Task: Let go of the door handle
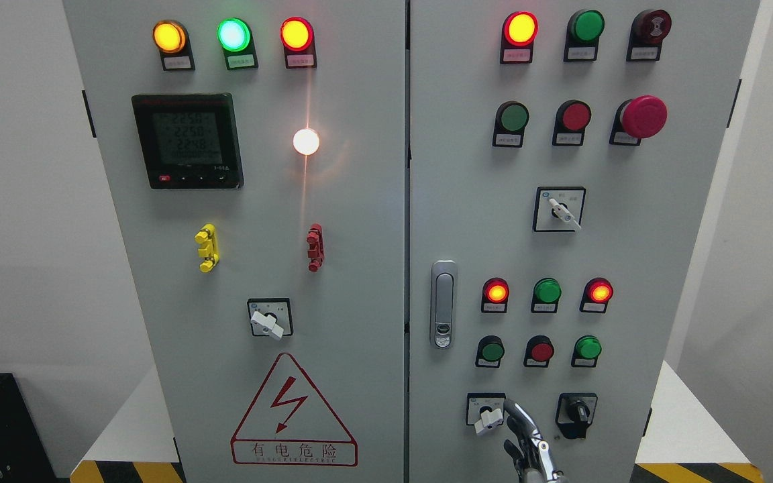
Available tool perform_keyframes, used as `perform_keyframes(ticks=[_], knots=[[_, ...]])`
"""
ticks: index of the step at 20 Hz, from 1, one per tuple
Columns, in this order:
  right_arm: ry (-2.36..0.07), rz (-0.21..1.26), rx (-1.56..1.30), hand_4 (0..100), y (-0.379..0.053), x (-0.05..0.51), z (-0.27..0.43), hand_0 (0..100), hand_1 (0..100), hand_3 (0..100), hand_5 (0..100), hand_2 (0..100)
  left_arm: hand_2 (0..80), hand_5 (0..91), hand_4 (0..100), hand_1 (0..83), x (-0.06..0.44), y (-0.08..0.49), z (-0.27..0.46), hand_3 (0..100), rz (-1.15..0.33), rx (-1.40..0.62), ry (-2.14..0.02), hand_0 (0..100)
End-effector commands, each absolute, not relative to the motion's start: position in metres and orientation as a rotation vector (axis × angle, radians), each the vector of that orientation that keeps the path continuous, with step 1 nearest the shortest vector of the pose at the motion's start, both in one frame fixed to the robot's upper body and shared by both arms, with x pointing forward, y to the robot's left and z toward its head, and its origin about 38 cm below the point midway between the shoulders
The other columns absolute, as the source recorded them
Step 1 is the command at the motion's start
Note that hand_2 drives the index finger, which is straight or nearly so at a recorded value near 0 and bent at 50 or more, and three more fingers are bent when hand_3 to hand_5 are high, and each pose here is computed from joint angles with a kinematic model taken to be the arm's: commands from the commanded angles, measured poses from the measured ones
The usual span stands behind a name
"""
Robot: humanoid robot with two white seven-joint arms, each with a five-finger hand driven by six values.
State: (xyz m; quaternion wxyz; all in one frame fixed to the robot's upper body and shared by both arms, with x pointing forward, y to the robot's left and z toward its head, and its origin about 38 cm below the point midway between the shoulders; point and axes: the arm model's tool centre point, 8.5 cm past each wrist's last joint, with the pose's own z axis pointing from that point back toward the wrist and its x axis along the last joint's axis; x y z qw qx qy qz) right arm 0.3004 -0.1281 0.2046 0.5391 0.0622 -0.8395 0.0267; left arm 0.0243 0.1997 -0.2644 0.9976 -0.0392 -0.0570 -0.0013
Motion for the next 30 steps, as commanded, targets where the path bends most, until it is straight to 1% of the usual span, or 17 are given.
perform_keyframes(ticks=[1, 9, 13, 14, 15, 16, 18, 20, 21, 23, 27, 30], knots=[[-1.995, 0.064, 0.149, 5, -0.128, 0.3, 0.204, 24, 0, 7, 1, 0, 0.0, 0.0, 0, 55.6, 0.012, 0.2, -0.265, 0, 0.0, -0.079, -0.095, 12], [-1.996, 0.064, 0.148, 7, -0.128, 0.3, 0.204, 25, 0, 9, 5, 0, 0.0, 0.0, 0, 55.6, 0.013, 0.2, -0.265, 0, 0.0, -0.079, -0.096, 12], [-1.997, 0.07, 0.142, 12, -0.127, 0.3, 0.204, 26, 0, 11, 9, 0, 0.0, 0.0, 0, 55.6, 0.012, 0.2, -0.265, 0, 0.0, -0.079, -0.095, 12], [-1.998, 0.072, 0.139, 21, -0.127, 0.3, 0.204, 26, 0, 15, 17, 0, 0.0, 0.0, 0, 55.6, 0.012, 0.2, -0.265, 0, 0.001, -0.079, -0.095, 12], [-2.001, 0.073, 0.136, 28, -0.128, 0.3, 0.205, 26, 2, 18, 23, 0, 0.0, 0.0, 0, 55.6, 0.012, 0.2, -0.265, 0, 0.0, -0.079, -0.095, 12], [-2.003, 0.08, 0.126, 33, -0.128, 0.3, 0.205, 27, 5, 22, 26, 0, 0.0, 0.0, 0, 55.6, 0.012, 0.2, -0.265, 0, 0.0, -0.079, -0.095, 12], [-2.011, 0.112, 0.074, 42, -0.128, 0.3, 0.205, 31, 10, 31, 37, 0, 0.0, 0.0, 0, 55.6, 0.012, 0.2, -0.265, 0, 0.0, -0.079, -0.095, 12], [-2.024, 0.142, 0.028, 49, -0.129, 0.3, 0.206, 37, 14, 39, 45, 0, 0.0, 0.0, 0, 55.6, 0.012, 0.2, -0.265, 0, 0.0, -0.079, -0.095, 12], [-2.033, 0.158, 0.004, 51, -0.129, 0.3, 0.208, 38, 15, 41, 49, 0, 0.0, 0.0, 0, 55.6, 0.012, 0.2, -0.265, 0, 0.0, -0.079, -0.095, 12], [-2.062, 0.191, -0.045, 58, -0.129, 0.302, 0.214, 44, 15, 47, 58, 0, 0.0, 0.0, 0, 55.6, 0.012, 0.2, -0.265, 0, 0.0, -0.079, -0.095, 12], [-2.109, 0.259, -0.163, 65, -0.128, 0.309, 0.227, 48, 16, 54, 67, 0, 0.0, 0.0, 0, 55.6, 0.013, 0.2, -0.265, 0, 0.0, -0.079, -0.096, 12], [-2.127, 0.316, -0.286, 70, -0.132, 0.312, 0.233, 50, 19, 59, 73, 0, 0.0, 0.0, 0, 55.6, 0.012, 0.2, -0.265, 0, 0.0, -0.079, -0.095, 12]])
